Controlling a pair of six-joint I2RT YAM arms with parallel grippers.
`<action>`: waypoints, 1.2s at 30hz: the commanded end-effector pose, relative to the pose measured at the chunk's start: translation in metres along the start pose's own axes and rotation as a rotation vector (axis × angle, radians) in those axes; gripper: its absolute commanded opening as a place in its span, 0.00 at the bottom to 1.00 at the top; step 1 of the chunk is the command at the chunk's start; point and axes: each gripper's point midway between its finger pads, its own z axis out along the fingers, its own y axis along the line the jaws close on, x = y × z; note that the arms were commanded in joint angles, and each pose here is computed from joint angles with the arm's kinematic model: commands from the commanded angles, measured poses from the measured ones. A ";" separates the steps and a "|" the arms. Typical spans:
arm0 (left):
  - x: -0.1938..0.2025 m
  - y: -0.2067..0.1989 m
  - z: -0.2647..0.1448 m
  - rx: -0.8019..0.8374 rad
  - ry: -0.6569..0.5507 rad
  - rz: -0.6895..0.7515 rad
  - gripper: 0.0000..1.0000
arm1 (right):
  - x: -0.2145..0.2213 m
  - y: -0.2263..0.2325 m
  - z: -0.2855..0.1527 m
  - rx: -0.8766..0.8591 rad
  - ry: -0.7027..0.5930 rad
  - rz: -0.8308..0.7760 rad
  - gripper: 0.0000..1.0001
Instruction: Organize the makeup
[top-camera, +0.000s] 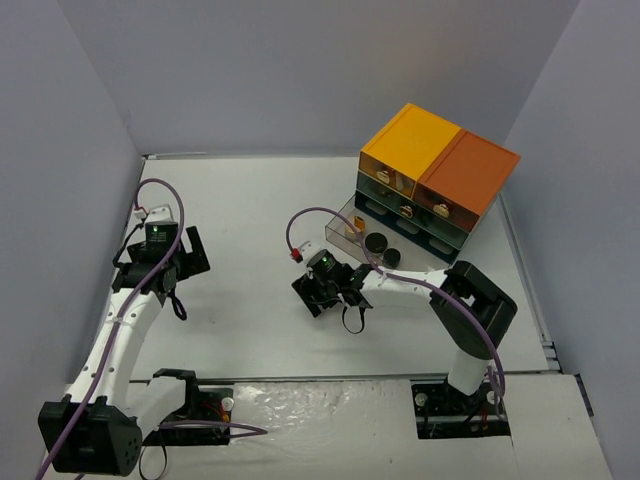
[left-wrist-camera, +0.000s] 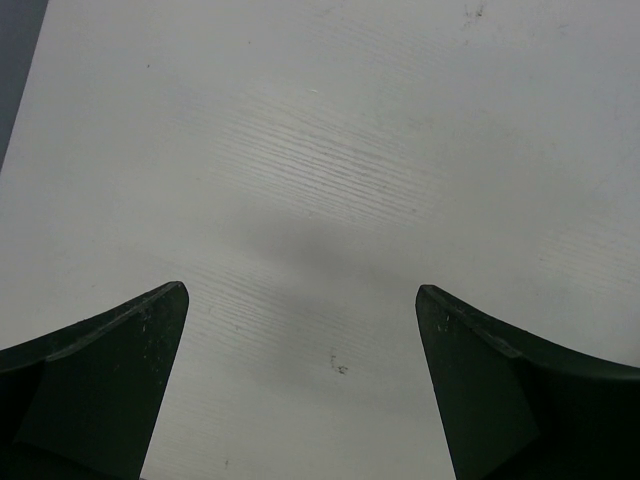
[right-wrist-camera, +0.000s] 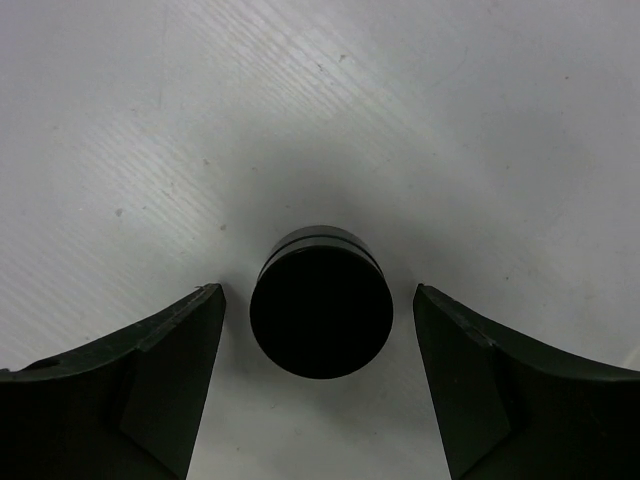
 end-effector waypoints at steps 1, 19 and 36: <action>-0.025 -0.005 -0.007 0.030 -0.082 -0.009 0.97 | -0.012 -0.012 0.004 0.082 -0.067 0.044 0.68; -0.024 -0.009 -0.006 0.054 -0.078 -0.011 0.97 | -0.060 -0.102 -0.100 0.388 -0.318 0.367 0.00; -0.026 -0.011 -0.006 0.063 -0.082 -0.009 0.97 | 0.045 -0.232 -0.111 0.571 -0.224 0.871 0.04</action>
